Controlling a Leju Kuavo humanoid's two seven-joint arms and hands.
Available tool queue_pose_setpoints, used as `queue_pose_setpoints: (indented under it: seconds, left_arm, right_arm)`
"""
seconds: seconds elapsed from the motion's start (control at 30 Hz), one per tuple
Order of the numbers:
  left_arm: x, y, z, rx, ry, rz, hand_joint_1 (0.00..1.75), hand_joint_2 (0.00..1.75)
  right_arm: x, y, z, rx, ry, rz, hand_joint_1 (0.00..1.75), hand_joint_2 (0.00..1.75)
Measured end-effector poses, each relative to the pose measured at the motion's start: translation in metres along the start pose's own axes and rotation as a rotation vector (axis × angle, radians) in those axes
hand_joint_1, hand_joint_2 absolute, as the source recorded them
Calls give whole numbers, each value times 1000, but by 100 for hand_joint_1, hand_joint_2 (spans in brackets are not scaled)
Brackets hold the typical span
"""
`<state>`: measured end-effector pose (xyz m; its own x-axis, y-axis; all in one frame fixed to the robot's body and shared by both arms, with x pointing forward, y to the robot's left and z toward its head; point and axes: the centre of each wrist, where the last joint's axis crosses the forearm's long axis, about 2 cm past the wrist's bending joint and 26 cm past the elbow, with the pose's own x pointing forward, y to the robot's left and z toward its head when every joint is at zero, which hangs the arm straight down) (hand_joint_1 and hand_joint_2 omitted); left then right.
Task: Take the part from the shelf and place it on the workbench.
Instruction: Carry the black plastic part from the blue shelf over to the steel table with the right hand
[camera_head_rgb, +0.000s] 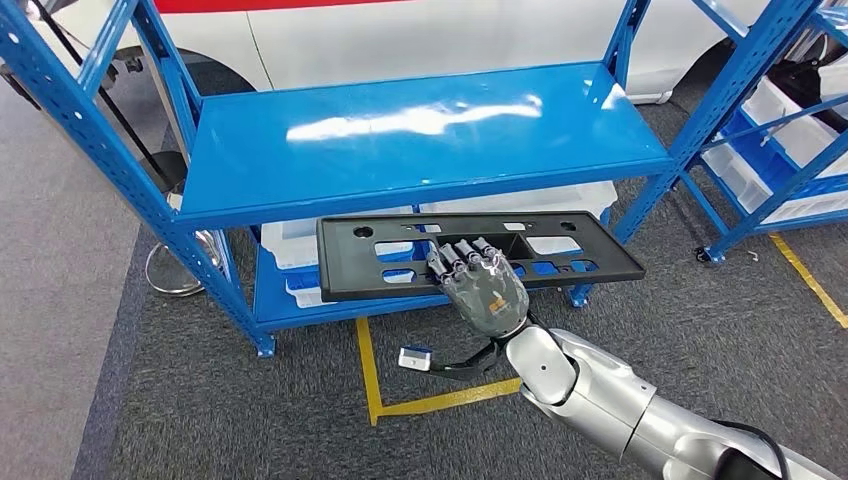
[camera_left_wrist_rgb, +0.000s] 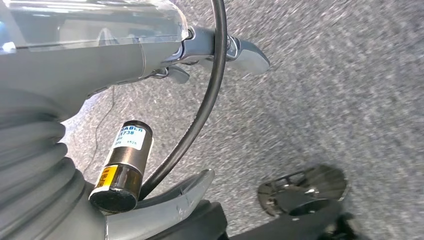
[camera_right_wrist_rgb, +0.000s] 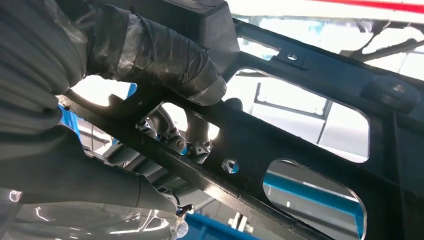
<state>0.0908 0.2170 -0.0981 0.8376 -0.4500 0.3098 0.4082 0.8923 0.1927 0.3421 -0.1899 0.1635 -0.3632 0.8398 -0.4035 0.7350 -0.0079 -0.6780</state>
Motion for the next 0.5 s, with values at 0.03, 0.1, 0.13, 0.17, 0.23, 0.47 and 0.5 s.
queue_pose_setpoints:
  seconds: [0.03,0.1,0.13,0.17,0.23,0.47,0.5]
  left_arm:
    - [0,0,0,1,0,0,0,175]
    - [0,0,0,2,0,-1,0,175]
    - [0,0,0,3,0,-1,0,175]
    - [0,0,0,4,0,-2,0,175]
    - [-1,0,0,5,2,-2,0,175]
    - [-4,-1,1,3,8,-3,0,175]
    - [-4,-1,1,4,9,-3,0,175]
  right_arm:
    - [0,0,1,1,0,-1,175,175]
    - [0,0,1,0,0,-1,175,175]
    - [1,0,1,0,0,-2,175,175]
    - [1,0,1,0,1,-3,175,175]
    - [1,0,2,1,1,-5,175,175]
    - [2,0,4,4,-3,-7,175,175]
    - [2,0,4,5,-3,-7,175,175]
